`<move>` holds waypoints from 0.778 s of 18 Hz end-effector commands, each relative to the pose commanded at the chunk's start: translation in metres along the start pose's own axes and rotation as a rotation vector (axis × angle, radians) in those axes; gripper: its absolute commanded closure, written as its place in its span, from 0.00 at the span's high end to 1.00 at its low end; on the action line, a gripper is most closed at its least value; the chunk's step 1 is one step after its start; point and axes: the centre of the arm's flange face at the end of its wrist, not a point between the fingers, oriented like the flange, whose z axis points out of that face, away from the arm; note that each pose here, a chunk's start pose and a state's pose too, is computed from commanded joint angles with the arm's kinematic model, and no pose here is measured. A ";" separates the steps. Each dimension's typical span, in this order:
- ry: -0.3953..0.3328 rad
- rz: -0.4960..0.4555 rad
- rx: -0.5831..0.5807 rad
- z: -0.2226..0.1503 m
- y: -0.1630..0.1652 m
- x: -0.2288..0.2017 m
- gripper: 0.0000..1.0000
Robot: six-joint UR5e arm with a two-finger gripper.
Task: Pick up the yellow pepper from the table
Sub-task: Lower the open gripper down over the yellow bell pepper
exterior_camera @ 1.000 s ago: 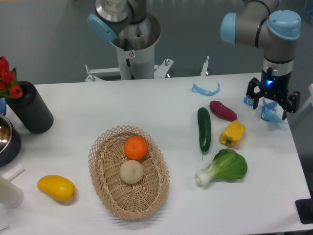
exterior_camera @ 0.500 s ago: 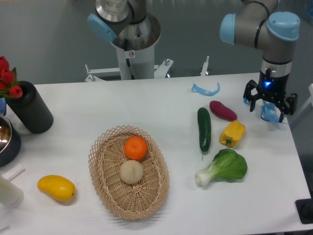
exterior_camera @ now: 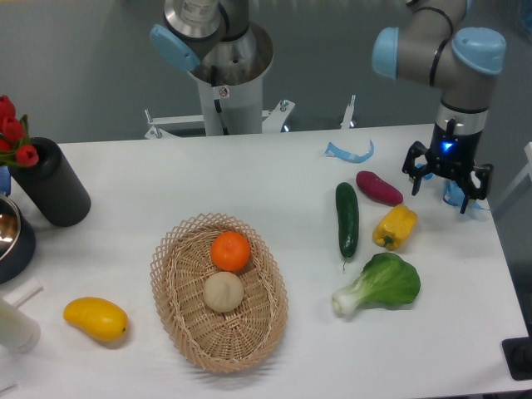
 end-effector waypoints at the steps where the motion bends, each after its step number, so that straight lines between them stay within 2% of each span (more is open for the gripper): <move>1: 0.006 0.000 0.000 0.003 0.001 0.001 1.00; 7: 0.077 0.003 0.004 0.040 -0.009 0.018 1.00; 14: 0.102 -0.003 0.006 0.051 -0.007 0.025 1.00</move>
